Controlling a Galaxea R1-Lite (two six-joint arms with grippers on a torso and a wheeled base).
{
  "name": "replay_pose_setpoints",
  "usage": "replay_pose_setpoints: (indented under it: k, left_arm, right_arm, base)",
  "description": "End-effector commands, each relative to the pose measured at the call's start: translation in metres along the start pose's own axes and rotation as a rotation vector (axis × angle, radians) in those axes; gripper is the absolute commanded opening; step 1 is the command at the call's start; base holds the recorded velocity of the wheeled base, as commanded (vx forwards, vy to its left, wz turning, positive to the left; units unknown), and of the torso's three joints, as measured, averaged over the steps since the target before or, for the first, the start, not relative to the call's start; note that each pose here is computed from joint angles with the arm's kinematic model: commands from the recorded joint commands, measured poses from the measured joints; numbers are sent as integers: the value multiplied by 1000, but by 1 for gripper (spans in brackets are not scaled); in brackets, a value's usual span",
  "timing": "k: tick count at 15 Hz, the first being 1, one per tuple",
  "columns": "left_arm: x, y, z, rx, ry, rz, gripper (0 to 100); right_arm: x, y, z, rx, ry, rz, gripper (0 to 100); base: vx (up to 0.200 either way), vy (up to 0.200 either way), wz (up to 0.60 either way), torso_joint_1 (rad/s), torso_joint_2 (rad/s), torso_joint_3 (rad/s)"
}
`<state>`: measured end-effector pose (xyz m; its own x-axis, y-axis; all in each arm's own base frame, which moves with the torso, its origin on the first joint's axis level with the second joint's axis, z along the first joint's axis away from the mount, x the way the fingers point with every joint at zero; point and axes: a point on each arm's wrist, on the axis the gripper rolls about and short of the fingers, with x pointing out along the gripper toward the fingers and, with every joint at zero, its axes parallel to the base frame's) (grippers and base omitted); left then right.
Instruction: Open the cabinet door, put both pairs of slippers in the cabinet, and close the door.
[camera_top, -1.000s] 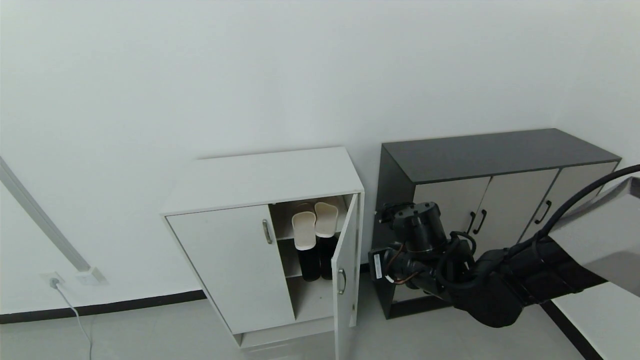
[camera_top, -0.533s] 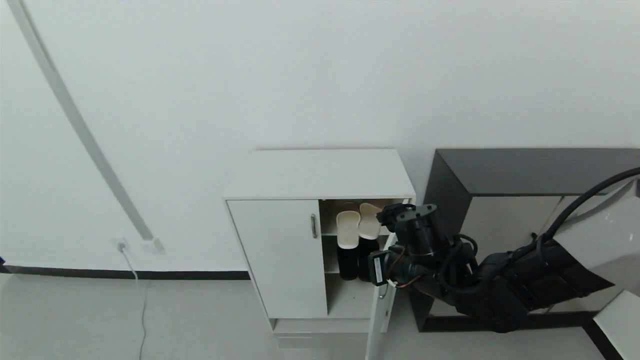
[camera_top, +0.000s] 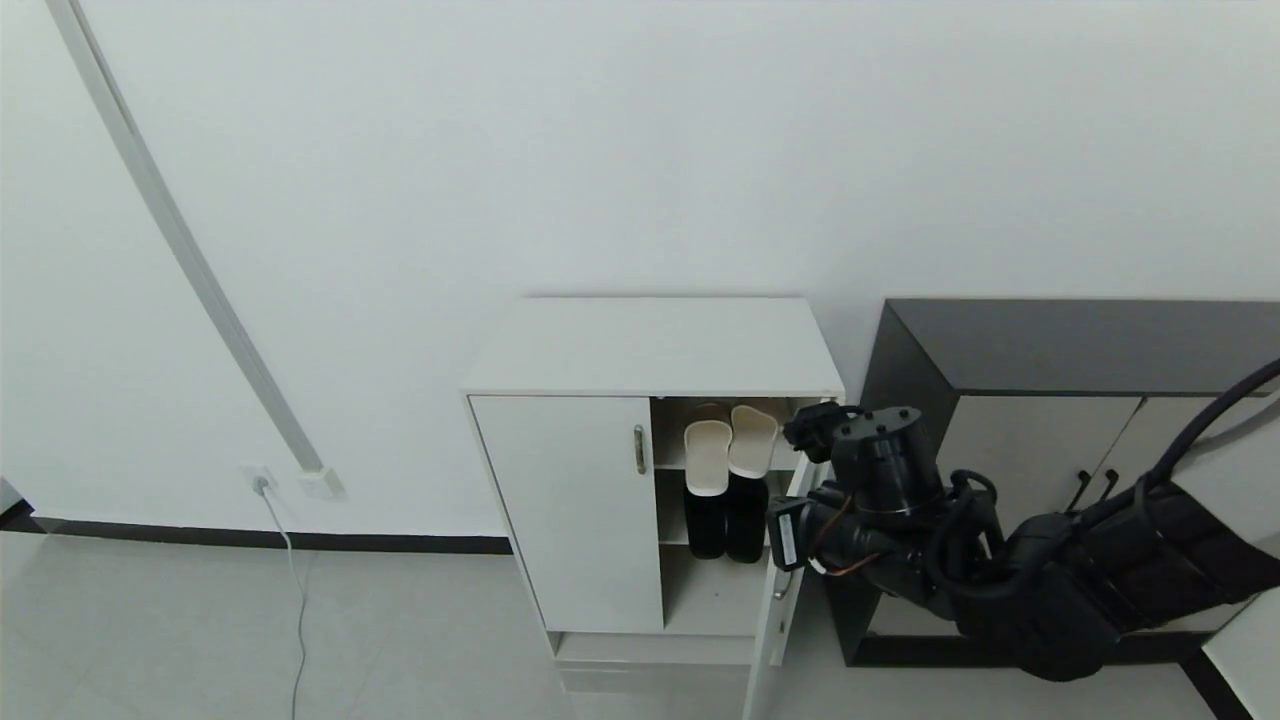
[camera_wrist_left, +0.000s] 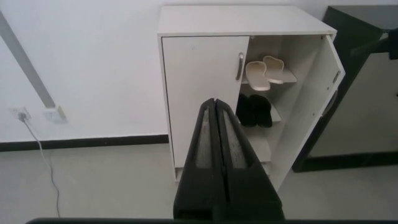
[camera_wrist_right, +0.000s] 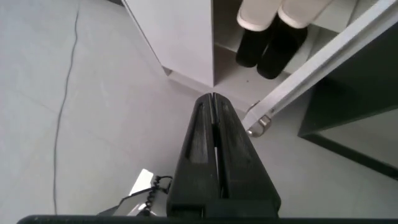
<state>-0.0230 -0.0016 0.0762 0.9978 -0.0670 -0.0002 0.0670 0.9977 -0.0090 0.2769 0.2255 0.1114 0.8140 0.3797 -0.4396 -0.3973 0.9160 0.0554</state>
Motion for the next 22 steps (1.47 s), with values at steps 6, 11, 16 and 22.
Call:
replay_pose_setpoints:
  k: [6, 11, 16, 22]
  left_arm:
    - [0, 0, 0, 1, 0, 0, 0]
    - [0, 0, 0, 1, 0, 0, 0]
    - [0, 0, 0, -2, 0, 0, 0]
    - [0, 0, 0, -3, 0, 0, 0]
  right_arm:
    - [-43, -24, -23, 8, 7, -31, 0]
    - [-49, -35, -50, -2, 75, -57, 0]
    - [-20, -33, -72, -4, 81, -54, 0]
    - [21, -29, -87, -8, 102, -60, 0]
  base:
    - [100, 0, 0, -5, -1, 3]
    - [40, 0, 0, 0, 1, 0]
    - [0, 0, 0, 0, 0, 0]
    - [0, 0, 0, 0, 0, 0]
